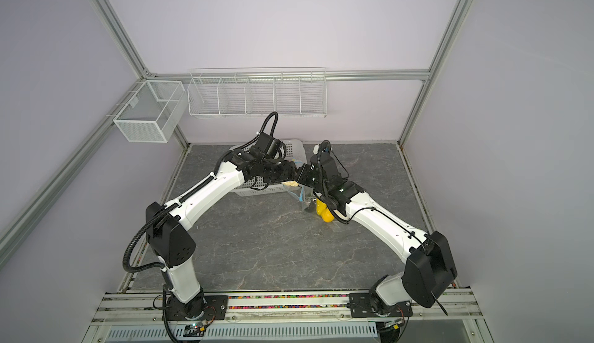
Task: Place the food in the zip-top bag and seal the zipper
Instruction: 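Carry the pale pear over the bag mouth beside the right gripper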
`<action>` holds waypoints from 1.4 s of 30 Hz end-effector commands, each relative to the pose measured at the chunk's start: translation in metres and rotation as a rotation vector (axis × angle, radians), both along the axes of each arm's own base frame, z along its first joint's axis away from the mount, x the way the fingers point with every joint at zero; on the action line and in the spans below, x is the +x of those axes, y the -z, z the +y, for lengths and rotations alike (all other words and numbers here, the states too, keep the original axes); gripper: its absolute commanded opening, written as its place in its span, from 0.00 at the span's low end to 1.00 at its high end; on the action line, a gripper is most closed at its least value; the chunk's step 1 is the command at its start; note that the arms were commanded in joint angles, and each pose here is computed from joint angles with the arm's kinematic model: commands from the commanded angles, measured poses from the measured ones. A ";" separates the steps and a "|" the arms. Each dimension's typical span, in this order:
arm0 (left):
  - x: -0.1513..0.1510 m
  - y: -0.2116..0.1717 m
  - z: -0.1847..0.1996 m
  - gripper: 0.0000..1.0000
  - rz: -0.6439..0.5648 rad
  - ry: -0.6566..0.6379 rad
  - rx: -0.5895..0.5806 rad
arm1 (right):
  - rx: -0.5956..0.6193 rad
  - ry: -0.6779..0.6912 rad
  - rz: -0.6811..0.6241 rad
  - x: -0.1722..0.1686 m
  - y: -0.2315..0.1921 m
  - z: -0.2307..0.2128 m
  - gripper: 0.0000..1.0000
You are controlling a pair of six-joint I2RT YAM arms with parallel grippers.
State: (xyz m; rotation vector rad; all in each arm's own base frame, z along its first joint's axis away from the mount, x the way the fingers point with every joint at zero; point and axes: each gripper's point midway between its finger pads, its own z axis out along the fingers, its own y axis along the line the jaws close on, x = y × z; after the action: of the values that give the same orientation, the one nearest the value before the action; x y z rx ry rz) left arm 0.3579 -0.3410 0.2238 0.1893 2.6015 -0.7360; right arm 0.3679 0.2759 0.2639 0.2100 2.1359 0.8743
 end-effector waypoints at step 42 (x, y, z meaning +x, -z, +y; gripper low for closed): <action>-0.001 0.027 0.007 0.87 0.032 -0.013 0.137 | 0.060 -0.025 -0.055 -0.001 -0.029 0.009 0.06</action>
State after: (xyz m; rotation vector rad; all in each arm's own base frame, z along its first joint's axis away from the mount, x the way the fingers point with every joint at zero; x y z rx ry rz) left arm 0.3565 -0.3310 0.1876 0.1761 2.6998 -0.5577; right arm 0.3678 0.2782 0.2713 0.2052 2.1213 0.8863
